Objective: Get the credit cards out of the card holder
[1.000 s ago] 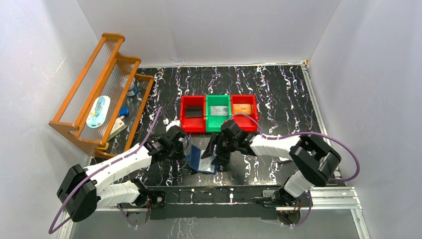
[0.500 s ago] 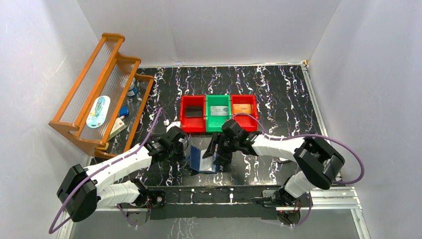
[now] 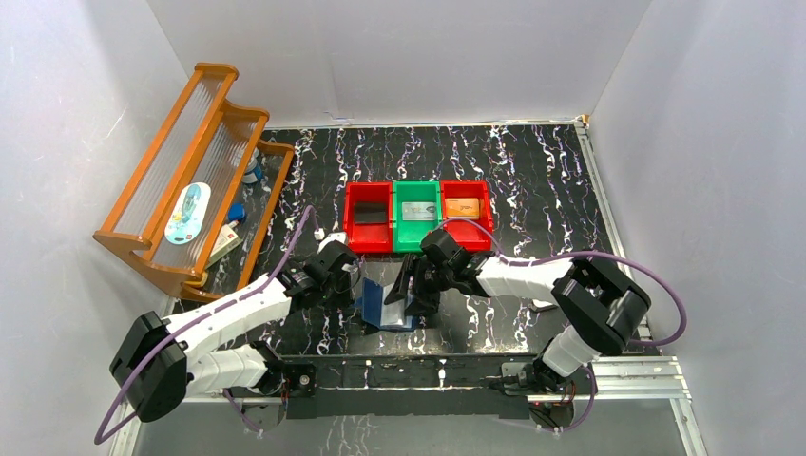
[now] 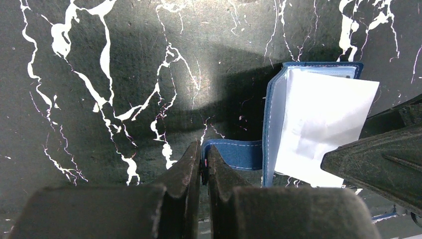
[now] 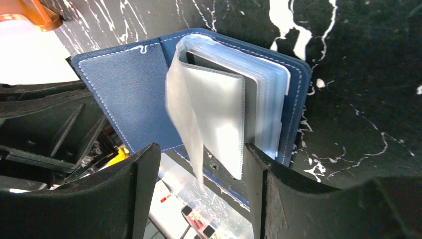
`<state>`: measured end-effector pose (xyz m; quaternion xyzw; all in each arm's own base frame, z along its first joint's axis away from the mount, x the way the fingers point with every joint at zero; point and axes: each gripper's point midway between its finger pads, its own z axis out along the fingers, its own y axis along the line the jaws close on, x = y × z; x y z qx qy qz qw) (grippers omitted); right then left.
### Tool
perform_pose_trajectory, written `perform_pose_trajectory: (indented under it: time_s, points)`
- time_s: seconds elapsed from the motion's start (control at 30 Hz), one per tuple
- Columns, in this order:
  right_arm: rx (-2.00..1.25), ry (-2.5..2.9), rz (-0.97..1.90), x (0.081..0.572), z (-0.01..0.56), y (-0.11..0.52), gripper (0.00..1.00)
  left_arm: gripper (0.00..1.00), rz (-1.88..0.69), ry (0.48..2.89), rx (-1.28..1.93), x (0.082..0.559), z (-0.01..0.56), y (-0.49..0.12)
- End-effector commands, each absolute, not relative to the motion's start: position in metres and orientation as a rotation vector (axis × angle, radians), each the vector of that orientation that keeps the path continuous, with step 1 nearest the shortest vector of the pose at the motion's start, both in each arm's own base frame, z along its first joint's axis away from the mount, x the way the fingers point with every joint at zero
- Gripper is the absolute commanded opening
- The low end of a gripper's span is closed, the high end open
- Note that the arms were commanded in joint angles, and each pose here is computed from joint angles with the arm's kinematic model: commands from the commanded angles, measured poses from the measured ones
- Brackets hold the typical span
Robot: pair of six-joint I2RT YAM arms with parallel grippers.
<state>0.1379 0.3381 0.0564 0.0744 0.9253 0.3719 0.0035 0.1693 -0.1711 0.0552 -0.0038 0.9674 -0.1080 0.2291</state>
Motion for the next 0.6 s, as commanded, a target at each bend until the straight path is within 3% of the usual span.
perform_pose_trajectory:
  time_s: [0.0,0.4,0.57]
  points:
    - [0.153,2.804,1.321,0.146,0.084,0.36,0.69,0.0,-0.287,2.687,-0.001,0.164,0.052,-0.167]
    - [-0.065,2.673,1.561,0.158,0.12,0.405,0.69,0.0,-0.291,2.696,0.002,0.162,0.05,-0.167]
    - [-0.087,2.706,1.571,0.16,0.11,0.418,0.71,0.0,-0.274,2.693,-0.022,0.162,0.05,-0.164]
